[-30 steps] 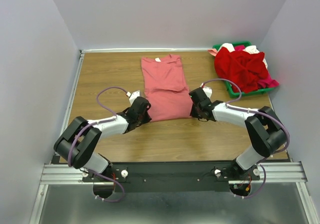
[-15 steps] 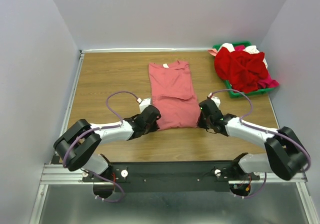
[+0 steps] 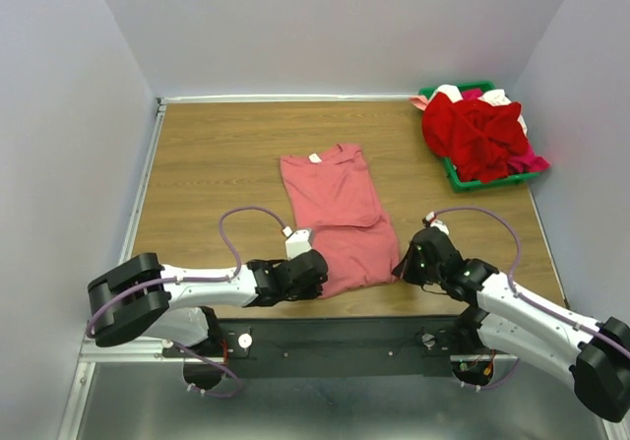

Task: Fold and stack the t-shirts
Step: Fold the tshirt

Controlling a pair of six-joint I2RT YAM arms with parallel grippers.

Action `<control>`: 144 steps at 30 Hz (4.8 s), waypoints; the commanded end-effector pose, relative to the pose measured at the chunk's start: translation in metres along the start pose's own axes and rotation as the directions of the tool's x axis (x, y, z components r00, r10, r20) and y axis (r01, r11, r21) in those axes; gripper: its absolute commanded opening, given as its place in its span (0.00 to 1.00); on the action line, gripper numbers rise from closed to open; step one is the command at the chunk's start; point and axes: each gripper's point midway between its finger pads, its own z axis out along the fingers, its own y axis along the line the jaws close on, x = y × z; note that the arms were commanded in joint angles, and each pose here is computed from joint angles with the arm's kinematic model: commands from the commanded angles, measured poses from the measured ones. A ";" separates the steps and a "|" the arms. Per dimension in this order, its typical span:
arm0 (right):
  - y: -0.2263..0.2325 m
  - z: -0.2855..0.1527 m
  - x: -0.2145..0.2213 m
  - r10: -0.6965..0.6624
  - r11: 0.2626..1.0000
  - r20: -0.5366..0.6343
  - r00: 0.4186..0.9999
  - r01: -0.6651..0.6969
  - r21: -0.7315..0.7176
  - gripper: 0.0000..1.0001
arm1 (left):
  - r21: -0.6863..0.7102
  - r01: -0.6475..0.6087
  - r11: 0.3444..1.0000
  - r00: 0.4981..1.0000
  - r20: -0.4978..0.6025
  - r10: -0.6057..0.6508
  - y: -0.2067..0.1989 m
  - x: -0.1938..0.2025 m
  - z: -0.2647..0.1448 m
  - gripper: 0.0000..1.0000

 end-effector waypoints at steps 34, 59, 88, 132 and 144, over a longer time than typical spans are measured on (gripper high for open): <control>0.093 -0.145 -0.128 -0.021 0.973 0.367 0.930 0.104 -0.208 0.00 | 0.395 -0.119 0.911 0.974 0.225 0.029 -0.101 -0.072 -0.143 0.00; 0.093 -0.120 -0.165 -0.043 0.997 0.429 0.902 0.067 -0.039 0.00 | 0.370 -0.053 0.928 0.957 0.283 -0.059 -0.083 -0.114 -0.119 0.00; 0.127 -0.047 -0.223 -0.152 0.983 0.431 0.890 0.091 0.160 0.00 | 0.253 -0.042 0.966 0.914 0.400 -0.065 -0.030 -0.205 -0.080 0.00; 0.107 0.104 -0.296 -0.173 0.964 0.276 0.946 0.104 0.247 0.94 | -0.041 0.062 0.997 0.925 0.378 -0.042 0.041 -0.319 0.022 0.97; 0.105 0.021 -0.208 -0.071 0.997 0.189 0.979 0.076 -0.019 1.00 | 0.068 0.048 0.997 0.936 0.346 -0.069 0.021 -0.257 -0.008 0.98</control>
